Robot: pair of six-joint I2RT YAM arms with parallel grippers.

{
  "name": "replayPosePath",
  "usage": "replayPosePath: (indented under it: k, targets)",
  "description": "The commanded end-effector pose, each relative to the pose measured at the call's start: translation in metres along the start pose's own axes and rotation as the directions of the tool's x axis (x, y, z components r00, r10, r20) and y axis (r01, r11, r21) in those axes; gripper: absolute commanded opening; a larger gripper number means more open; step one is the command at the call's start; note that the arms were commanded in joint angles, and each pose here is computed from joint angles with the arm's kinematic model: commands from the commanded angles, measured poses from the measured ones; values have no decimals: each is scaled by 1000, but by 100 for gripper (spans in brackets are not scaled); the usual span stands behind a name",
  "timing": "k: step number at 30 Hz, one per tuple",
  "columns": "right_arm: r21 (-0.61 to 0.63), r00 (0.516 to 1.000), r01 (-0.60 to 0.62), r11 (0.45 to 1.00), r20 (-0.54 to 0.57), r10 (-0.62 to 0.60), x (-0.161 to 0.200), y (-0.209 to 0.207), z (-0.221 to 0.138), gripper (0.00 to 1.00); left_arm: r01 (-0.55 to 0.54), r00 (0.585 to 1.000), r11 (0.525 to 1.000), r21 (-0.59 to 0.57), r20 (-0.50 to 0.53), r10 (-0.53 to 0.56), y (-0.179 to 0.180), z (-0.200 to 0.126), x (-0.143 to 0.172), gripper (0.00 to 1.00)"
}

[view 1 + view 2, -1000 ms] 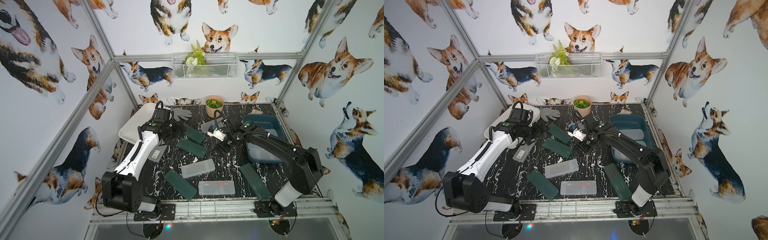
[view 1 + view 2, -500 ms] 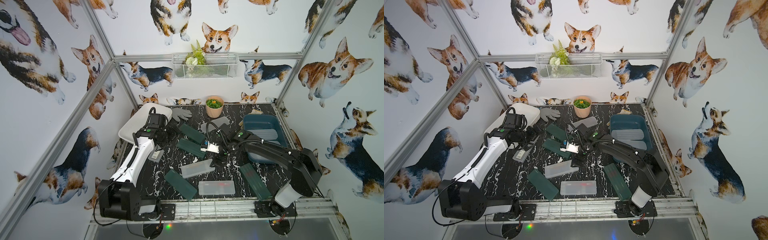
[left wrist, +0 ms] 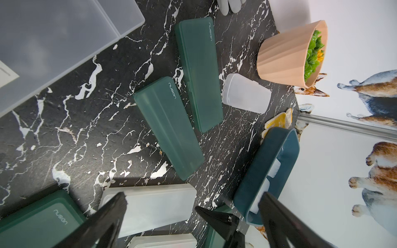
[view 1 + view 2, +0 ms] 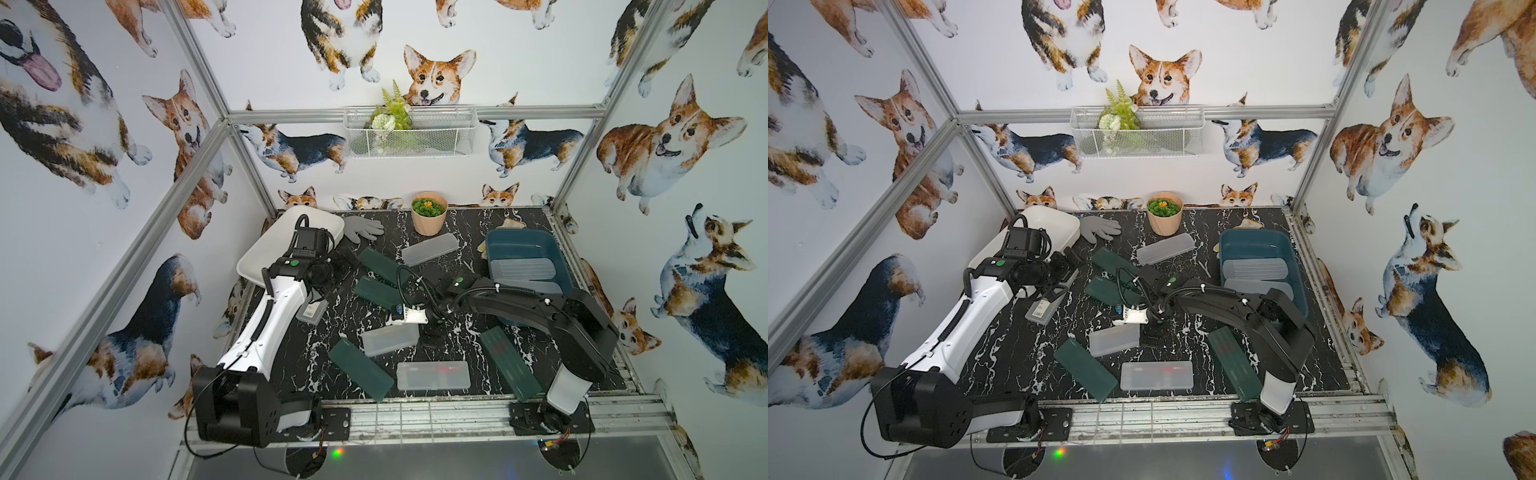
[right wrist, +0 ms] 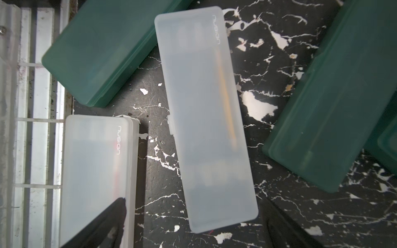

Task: Place the pencil cases by color into the storage box
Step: Pick up the pencil case from the center of the board.

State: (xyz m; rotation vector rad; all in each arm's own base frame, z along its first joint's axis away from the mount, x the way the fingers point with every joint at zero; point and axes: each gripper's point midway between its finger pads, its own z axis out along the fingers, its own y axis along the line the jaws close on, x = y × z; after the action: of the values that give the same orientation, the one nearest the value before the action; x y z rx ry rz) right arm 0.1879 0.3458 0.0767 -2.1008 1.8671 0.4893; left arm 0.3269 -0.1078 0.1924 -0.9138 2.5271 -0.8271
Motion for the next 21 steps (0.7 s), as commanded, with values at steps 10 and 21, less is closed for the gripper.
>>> replayPosePath:
  k: [10, 21]
  targets:
    - [104, 998, 65, 992, -5, -64, -10, -28, 21, 99, -47, 998, 998, -36, 41, 48, 1, -7, -8, 99]
    - [74, 999, 47, 996, 14, -48, -14, -26, 33, 99, -85, 994, 995, -57, 62, 89, 0, -12, -11, 98]
